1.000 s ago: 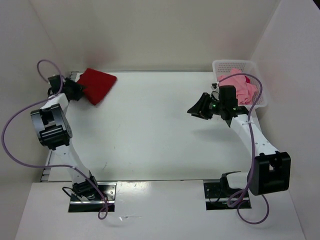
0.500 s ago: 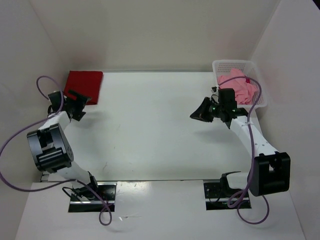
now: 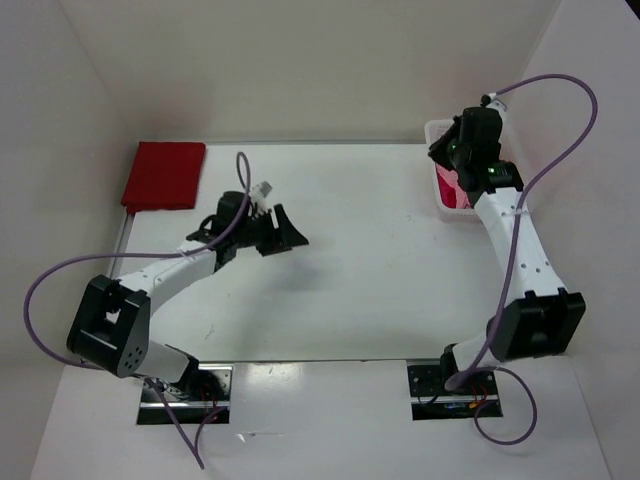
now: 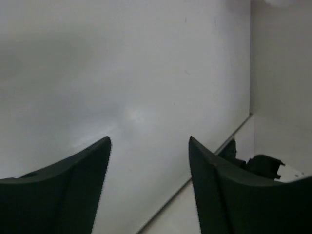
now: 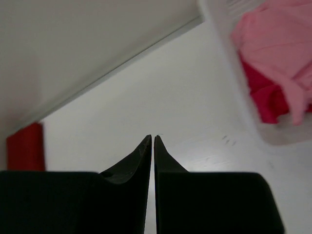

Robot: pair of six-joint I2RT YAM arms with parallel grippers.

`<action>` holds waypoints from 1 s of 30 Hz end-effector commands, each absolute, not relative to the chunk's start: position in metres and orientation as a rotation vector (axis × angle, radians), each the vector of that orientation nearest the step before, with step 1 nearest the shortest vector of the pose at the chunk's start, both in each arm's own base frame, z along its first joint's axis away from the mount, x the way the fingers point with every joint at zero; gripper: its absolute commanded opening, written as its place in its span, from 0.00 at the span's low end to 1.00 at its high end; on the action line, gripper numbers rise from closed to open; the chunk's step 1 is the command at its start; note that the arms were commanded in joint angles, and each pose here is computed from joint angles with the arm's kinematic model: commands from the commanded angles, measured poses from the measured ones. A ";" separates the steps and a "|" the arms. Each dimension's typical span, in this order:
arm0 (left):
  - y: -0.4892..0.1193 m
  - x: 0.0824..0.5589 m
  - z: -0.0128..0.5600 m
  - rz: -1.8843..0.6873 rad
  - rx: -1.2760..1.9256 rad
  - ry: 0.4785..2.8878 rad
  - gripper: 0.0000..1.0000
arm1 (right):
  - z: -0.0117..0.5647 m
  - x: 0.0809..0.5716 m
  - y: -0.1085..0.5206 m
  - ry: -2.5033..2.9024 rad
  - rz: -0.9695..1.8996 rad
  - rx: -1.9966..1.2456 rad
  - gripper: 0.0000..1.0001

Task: Fold and stack the t-shirts
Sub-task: Grab crumpled tshirt from bin with the right arm

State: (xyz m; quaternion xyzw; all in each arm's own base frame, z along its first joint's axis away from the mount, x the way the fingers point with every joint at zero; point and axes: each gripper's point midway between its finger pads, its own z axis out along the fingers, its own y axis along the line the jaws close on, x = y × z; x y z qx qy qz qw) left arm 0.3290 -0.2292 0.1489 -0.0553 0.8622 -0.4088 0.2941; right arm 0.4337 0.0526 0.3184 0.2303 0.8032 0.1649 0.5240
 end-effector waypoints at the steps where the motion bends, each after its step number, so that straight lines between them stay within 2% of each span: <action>1: -0.255 0.301 0.138 -1.158 -0.061 2.334 0.65 | 0.282 0.451 -0.040 1.907 -0.019 0.800 0.09; 4: -0.275 0.278 0.133 -1.188 0.021 2.374 0.55 | 0.258 0.464 -0.087 1.934 -0.136 0.887 0.09; 9: -0.275 0.262 0.129 -1.205 0.056 2.393 0.55 | 0.212 0.487 -0.123 1.986 -0.176 1.001 0.16; 12: -0.275 0.258 0.134 -1.233 0.076 2.376 0.58 | 0.197 0.499 -0.135 1.959 -0.197 1.057 0.32; 18: -0.273 0.250 0.134 -1.241 0.108 2.385 0.66 | 0.159 0.517 -0.152 1.941 -0.219 1.179 0.51; 23: -0.275 0.251 0.131 -1.248 0.111 2.397 0.69 | 0.139 0.542 -0.154 1.946 -0.168 1.203 0.53; 25: -0.275 0.251 0.128 -1.245 0.106 2.409 0.69 | 0.132 0.546 -0.161 1.952 -0.177 1.215 0.49; 27: -0.275 0.252 0.124 -1.233 0.097 2.418 0.70 | 0.118 0.547 -0.159 1.986 -0.178 1.210 0.44; 30: -0.276 0.253 0.124 -1.234 0.083 2.429 0.70 | 0.129 0.555 -0.159 1.946 -0.148 1.194 0.29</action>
